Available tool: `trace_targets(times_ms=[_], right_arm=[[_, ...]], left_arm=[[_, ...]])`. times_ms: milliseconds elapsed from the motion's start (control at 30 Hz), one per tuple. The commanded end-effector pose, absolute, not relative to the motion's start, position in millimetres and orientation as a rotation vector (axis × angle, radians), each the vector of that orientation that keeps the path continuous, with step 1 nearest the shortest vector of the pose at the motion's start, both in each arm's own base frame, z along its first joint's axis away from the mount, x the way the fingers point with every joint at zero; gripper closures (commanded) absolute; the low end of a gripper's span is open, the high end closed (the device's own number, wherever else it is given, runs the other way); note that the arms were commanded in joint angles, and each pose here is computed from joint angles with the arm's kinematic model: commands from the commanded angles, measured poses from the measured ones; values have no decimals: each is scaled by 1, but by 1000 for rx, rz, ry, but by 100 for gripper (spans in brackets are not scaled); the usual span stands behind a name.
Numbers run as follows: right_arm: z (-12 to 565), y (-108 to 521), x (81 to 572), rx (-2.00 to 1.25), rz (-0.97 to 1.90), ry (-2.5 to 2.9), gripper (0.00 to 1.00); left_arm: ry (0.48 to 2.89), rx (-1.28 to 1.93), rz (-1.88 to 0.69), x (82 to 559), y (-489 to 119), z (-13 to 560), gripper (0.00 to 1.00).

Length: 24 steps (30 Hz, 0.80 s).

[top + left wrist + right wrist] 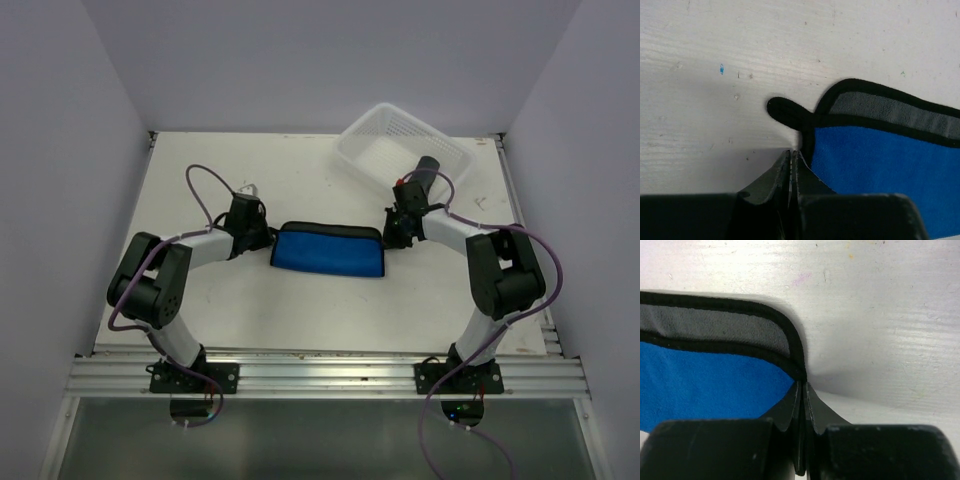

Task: Roll the towels
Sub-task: Fold the towel

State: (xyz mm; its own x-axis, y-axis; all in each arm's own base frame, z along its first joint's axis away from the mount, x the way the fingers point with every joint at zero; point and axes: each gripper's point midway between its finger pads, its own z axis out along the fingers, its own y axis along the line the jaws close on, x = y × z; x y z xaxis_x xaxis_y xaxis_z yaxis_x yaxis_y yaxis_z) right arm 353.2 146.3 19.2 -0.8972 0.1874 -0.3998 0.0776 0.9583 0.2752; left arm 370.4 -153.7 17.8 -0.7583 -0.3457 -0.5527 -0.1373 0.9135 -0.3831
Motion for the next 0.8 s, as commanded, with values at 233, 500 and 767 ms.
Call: trace_targets(times_ms=[233, 500, 767], right_arm=[[41, 155, 366, 159, 379, 2616, 100], [72, 151, 373, 163, 365, 2543, 100], [81, 157, 385, 143, 384, 2515, 100]], left_arm=[[2326, -314, -448, 390, -159, 39, 100], [2275, -334, -460, 394, -159, 50, 100], [2246, -346, -471, 400, -160, 60, 100]])
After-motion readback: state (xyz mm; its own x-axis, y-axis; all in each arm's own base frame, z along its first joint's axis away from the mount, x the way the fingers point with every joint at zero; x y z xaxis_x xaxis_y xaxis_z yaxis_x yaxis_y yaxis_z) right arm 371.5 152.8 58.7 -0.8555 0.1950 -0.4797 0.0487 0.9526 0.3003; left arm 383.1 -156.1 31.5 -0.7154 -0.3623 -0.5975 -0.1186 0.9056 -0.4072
